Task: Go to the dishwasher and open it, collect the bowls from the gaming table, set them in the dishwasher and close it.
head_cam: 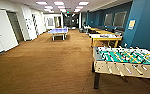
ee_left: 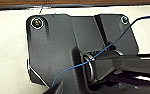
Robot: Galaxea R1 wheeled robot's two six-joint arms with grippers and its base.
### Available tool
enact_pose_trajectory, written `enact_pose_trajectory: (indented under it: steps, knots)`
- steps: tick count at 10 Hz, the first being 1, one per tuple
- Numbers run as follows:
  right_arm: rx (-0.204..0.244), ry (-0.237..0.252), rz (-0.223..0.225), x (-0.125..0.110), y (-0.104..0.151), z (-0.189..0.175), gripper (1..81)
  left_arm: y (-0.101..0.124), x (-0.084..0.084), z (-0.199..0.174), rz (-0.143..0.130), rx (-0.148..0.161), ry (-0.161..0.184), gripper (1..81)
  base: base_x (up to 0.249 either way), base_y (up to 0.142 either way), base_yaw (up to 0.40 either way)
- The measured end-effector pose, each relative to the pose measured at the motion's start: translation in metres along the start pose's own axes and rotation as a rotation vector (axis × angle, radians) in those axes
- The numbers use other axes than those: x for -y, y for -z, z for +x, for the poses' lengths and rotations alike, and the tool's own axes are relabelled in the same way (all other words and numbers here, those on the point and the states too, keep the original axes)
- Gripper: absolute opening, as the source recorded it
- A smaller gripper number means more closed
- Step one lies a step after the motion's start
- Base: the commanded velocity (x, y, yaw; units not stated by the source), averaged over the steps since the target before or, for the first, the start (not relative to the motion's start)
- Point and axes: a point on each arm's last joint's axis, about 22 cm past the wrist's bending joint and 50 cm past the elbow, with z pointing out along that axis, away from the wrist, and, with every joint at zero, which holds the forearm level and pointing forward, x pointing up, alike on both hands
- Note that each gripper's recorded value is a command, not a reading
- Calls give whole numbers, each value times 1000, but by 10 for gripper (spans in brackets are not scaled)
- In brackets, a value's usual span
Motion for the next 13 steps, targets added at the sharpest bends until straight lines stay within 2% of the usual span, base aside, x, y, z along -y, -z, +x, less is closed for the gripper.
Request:
enact_pose_trajectory:
  steps: [2,3,4,5,6,8,13]
  knots:
    - [0,0,0,0,0,-2,811,0,-1,-2,0,0,1,811,81,0,0]
    - [10,-3,-1,-1,0,-12,811,1,-1,-13,-1,14,4,811,89,0,0]
    - [8,-2,1,0,0,-8,811,1,0,-10,2,13,3,811,90,0,0]
    - [-7,4,0,0,0,3,811,0,1,5,1,-10,-2,811,90,0,0]
    - [-15,6,-1,0,0,7,811,0,1,8,1,-16,-3,811,93,0,0]
    - [1,1,-1,-1,0,-3,811,1,0,-5,1,4,2,811,98,0,0]
    - [-1,2,2,1,-1,-2,811,0,0,-3,1,0,1,811,103,0,0]
